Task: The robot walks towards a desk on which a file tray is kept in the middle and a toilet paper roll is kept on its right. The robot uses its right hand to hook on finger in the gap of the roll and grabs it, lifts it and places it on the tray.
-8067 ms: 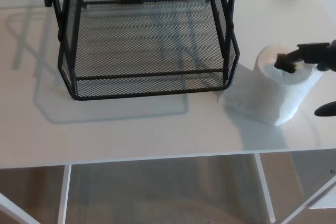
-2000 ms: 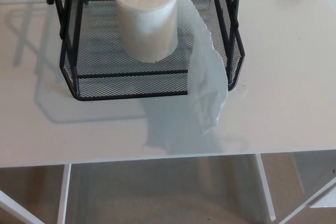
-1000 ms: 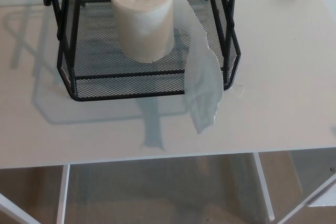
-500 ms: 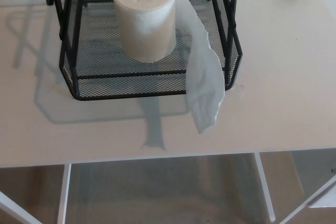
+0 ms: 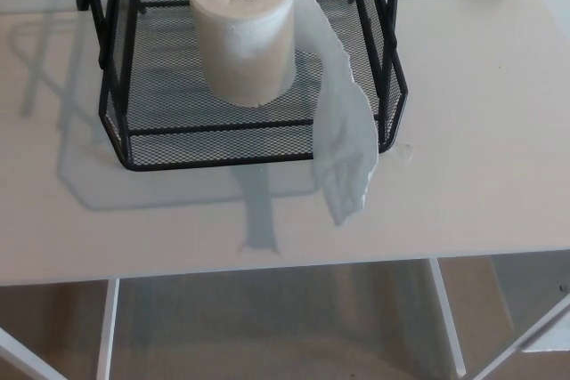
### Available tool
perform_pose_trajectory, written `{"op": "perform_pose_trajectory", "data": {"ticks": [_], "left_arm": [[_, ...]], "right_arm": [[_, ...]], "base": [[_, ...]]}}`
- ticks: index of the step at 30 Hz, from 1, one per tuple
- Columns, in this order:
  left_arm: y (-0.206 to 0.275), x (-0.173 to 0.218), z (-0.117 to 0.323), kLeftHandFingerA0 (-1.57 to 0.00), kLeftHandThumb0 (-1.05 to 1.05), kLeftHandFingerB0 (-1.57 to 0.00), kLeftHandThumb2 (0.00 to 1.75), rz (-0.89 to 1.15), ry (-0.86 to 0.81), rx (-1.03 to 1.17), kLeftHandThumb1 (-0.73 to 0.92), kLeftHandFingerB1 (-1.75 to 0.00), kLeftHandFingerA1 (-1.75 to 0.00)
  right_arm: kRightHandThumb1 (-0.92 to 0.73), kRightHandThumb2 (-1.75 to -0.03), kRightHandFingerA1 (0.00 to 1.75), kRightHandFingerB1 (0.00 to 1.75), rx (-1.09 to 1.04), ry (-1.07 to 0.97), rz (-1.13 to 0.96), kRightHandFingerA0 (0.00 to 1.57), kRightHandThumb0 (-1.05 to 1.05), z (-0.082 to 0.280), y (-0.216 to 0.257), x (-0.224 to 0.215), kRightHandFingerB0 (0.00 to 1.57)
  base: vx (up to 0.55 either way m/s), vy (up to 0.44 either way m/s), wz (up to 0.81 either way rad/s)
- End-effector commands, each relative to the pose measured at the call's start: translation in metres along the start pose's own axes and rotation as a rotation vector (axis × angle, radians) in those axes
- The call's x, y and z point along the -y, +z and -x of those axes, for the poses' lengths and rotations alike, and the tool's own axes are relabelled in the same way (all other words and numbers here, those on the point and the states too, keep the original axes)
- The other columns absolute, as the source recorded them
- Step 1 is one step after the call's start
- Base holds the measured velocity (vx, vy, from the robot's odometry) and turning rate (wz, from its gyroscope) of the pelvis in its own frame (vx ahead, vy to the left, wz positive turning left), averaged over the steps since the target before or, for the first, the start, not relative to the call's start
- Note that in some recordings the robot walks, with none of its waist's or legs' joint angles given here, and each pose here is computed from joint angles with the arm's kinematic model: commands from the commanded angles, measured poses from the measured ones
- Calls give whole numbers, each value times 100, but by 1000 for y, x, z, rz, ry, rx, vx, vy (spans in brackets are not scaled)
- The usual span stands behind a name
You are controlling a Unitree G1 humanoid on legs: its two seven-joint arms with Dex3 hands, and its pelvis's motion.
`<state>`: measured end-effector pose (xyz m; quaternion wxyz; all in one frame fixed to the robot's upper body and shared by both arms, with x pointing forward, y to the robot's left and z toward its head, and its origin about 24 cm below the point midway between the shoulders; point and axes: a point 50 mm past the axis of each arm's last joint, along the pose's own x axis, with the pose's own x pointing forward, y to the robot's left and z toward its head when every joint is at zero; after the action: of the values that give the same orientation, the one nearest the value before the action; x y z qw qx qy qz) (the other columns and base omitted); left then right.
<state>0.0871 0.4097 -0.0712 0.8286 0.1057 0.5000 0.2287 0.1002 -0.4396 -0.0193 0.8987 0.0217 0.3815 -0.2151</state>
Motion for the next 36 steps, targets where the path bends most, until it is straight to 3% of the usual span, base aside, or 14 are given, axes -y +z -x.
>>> {"op": "perform_pose_trajectory", "data": {"ticks": [1, 7, 11, 12, 15, 18, 23, 24, 25, 26, 28, 31, 32, 36], "left_arm": [[-8, -6, 2, -53, -96, -31, 92, 74, 22, -44, 76, -104, -121], [-4, -5, 1, -60, -97, -42, 113, 49, 10, -40, 64, -95, -109], [-5, -5, 1, -60, -97, -42, 112, 74, 4, -35, 64, -97, -111], [-6, -5, 2, -56, -99, -41, 112, 78, 3, -35, 63, -95, -108], [-6, -5, 2, -60, -102, -40, 111, 78, 8, -40, 63, -95, -109], [-4, -4, 1, -58, -101, -40, 110, 79, 4, -34, 63, -94, -107], [-3, -4, 1, -55, -99, -39, 112, 92, 2, -37, 63, -95, -108], [-3, -4, 1, -55, -97, -44, 112, 52, 3, -36, 66, -95, -107], [-3, -4, 1, -55, -97, -44, 112, 31, 3, -35, 66, -95, -107], [-3, -4, 1, -57, -98, -44, 111, 23, 3, -34, 67, -95, -107], [-4, -4, 1, -61, -100, -41, 112, 35, 4, -36, 65, -95, -109], [-6, -4, 1, -61, -98, -42, 113, 57, 5, -48, 65, -94, -108], [-6, -4, 1, -63, -97, -46, 111, 55, 7, -50, 65, -97, -109], [-5, -4, 1, -67, -99, -44, 112, 35, 3, -40, 65, -96, -110]], "right_arm": [[-57, -73, 48, 27, -91, -150, 2, 1, -57, 1, -57, -9, 5], [-55, -93, 38, 34, -151, -114, 410, 2, -74, 0, -48, -11, 8], [-48, -88, 39, 40, -141, -124, 361, 0, -70, -2, -47, -13, 11], [-71, -60, 42, 28, -164, -126, 487, 1, -72, -2, -45, -13, 14], [-52, -91, 39, 35, -136, -91, 459, 3, -73, -3, -43, -14, 8], [-66, -62, 42, 25, -138, -88, 494, 6, -75, -3, -42, -14, 14], [-58, -92, 50, 37, -159, -94, 562, 4, -89, -5, -41, -14, 6], [-39, -98, 54, 49, -142, -97, 488, 3, -37, -5, -41, -15, 0], [-39, -98, 54, 49, -134, -97, 455, 3, -37, -5, -42, -15, 0], [-71, -61, 45, 25, -135, -86, 541, 8, -75, -5, -41, -15, 15], [-55, -92, 45, 37, -140, -95, 568, 3, -77, -5, -41, -15, 9], [-70, -60, 41, 27, -142, -98, 601, 2, -72, -6, -40, -17, 15], [-58, -97, 39, 38, -150, -97, 658, 2, -82, -7, -39, -17, 12], [-62, -102, 43, 33, -150, -71, 845, 2, -80, -6, -36, -17, 8]], "base": [[0, 0, 0], [0, 0, 0], [0, 0, 0], [0, 0, 0], [0, 0, 0], [0, 0, 0], [0, 0, 0], [0, 0, 0], [0, 0, 0], [0, 0, 0], [0, 0, 0], [0, 0, 0], [0, 0, 0], [0, 0, 0]]}}
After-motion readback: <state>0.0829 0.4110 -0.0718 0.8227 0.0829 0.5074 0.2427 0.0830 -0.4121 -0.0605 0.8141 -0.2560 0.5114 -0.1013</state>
